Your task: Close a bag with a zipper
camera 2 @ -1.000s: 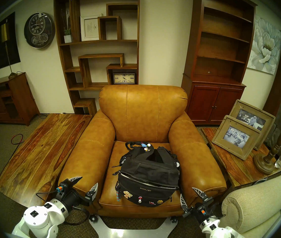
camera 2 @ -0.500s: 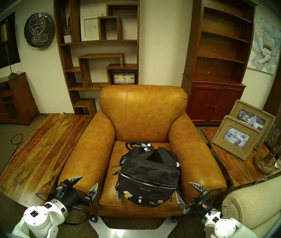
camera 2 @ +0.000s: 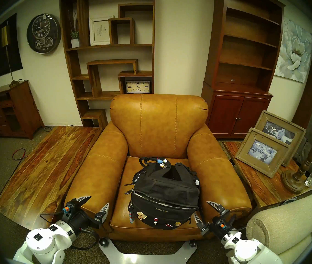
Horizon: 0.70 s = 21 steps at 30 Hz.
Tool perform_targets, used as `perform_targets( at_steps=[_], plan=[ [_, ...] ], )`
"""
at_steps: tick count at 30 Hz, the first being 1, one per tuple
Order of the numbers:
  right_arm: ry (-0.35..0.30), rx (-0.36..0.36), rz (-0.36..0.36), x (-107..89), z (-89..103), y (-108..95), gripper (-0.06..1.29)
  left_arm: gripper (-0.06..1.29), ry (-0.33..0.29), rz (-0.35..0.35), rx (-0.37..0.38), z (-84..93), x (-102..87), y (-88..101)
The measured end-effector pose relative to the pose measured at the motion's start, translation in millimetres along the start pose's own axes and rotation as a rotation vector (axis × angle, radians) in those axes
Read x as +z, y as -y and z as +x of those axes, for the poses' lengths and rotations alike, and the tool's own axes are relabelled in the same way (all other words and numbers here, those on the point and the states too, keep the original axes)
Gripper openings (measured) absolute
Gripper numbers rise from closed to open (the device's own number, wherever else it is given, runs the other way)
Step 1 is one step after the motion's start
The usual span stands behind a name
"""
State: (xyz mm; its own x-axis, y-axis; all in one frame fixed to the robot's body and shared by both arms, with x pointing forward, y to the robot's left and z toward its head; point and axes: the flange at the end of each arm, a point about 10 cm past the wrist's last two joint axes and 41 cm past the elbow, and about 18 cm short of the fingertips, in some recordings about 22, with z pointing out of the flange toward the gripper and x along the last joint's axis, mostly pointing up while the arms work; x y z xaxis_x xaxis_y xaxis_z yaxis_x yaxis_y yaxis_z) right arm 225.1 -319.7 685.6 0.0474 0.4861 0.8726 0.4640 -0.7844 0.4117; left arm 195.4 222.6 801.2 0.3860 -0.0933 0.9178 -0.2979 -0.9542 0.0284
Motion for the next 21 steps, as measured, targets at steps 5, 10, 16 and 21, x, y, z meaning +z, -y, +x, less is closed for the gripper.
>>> perform_targets(
  at_steps=[5,10,16,21],
  plan=[
    [-0.003,-0.019,-0.01,4.7,1.4,-6.1,1.11,1.27,0.0,0.0,0.0,0.0,0.0,0.0],
    [0.003,-0.03,-0.019,9.1,0.4,-11.7,1.09,1.27,0.0,0.0,0.0,0.0,0.0,0.0],
    [0.008,-0.033,-0.015,12.8,-1.7,-14.4,1.07,1.27,0.0,0.0,0.0,0.0,0.0,0.0],
    [0.006,-0.037,0.001,16.6,-1.7,-12.5,0.97,1.27,0.0,0.0,0.0,0.0,0.0,0.0]
  ],
)
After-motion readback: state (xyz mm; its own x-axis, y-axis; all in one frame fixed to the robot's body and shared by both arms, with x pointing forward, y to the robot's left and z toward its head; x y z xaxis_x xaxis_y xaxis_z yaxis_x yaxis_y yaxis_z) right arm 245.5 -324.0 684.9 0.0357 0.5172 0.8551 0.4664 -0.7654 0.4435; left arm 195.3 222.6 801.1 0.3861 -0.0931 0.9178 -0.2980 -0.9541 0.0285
